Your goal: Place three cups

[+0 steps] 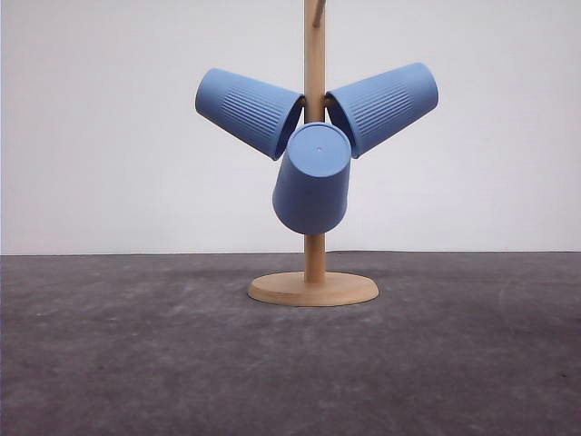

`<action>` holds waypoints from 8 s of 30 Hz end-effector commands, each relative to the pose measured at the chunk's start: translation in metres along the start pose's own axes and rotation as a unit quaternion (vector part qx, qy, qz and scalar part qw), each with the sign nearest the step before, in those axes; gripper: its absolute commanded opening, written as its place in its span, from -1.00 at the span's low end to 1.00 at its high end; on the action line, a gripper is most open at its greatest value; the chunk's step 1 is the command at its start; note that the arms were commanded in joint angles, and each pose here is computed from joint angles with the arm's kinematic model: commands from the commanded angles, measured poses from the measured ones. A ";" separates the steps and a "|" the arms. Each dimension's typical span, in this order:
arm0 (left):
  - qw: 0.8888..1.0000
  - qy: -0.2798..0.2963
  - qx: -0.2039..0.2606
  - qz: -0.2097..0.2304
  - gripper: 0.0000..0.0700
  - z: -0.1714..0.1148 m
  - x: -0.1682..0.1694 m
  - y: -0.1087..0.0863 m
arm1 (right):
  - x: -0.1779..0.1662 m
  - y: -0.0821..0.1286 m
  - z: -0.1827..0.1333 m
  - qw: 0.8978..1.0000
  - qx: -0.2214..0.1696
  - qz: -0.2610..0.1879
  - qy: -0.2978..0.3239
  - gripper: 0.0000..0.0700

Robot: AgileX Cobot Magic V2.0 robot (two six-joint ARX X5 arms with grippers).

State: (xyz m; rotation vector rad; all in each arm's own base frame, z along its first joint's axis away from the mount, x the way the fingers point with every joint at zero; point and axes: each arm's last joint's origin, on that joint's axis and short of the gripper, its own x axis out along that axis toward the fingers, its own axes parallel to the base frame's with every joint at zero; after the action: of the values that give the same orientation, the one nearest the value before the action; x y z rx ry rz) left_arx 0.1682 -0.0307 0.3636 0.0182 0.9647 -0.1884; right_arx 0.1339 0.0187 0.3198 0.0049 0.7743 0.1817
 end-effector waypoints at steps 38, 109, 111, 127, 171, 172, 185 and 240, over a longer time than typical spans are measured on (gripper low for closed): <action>0.918 -0.393 -0.037 0.034 -0.97 -0.183 0.130 0.027 | -0.002 0.000 0.004 1.000 0.005 0.000 -0.010 -0.95; 0.916 -0.398 -0.037 0.033 -0.97 -0.182 0.129 0.027 | 0.087 -0.022 -0.147 0.950 0.015 -0.056 -0.307 -0.95; 0.916 -0.399 -0.037 0.033 -0.97 -0.182 0.129 0.027 | 0.087 -0.022 -0.147 0.950 0.015 -0.056 -0.307 -0.95; 0.916 -0.399 -0.037 0.033 -0.97 -0.182 0.129 0.027 | 0.087 -0.022 -0.147 0.950 0.015 -0.056 -0.307 -0.95; 0.916 -0.399 -0.037 0.033 -0.97 -0.182 0.129 0.027 | 0.087 -0.022 -0.147 0.950 0.015 -0.056 -0.307 -0.95; 0.916 -0.399 -0.037 0.033 -0.97 -0.182 0.129 0.027 | 0.087 -0.022 -0.147 0.950 0.015 -0.056 -0.307 -0.95; 0.916 -0.399 -0.037 0.033 -0.97 -0.182 0.129 0.027 | 0.087 -0.022 -0.147 0.950 0.015 -0.056 -0.307 -0.95; 0.916 -0.399 -0.037 0.033 -0.97 -0.182 0.129 0.027 | 0.087 -0.022 -0.147 0.950 0.015 -0.056 -0.307 -0.95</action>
State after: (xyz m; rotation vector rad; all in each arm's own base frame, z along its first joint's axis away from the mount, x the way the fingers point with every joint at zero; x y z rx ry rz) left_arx 0.0950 -0.0053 0.1555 -0.0941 0.1549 -0.0808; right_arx 0.0960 0.0020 0.1521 0.0345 0.1639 0.0538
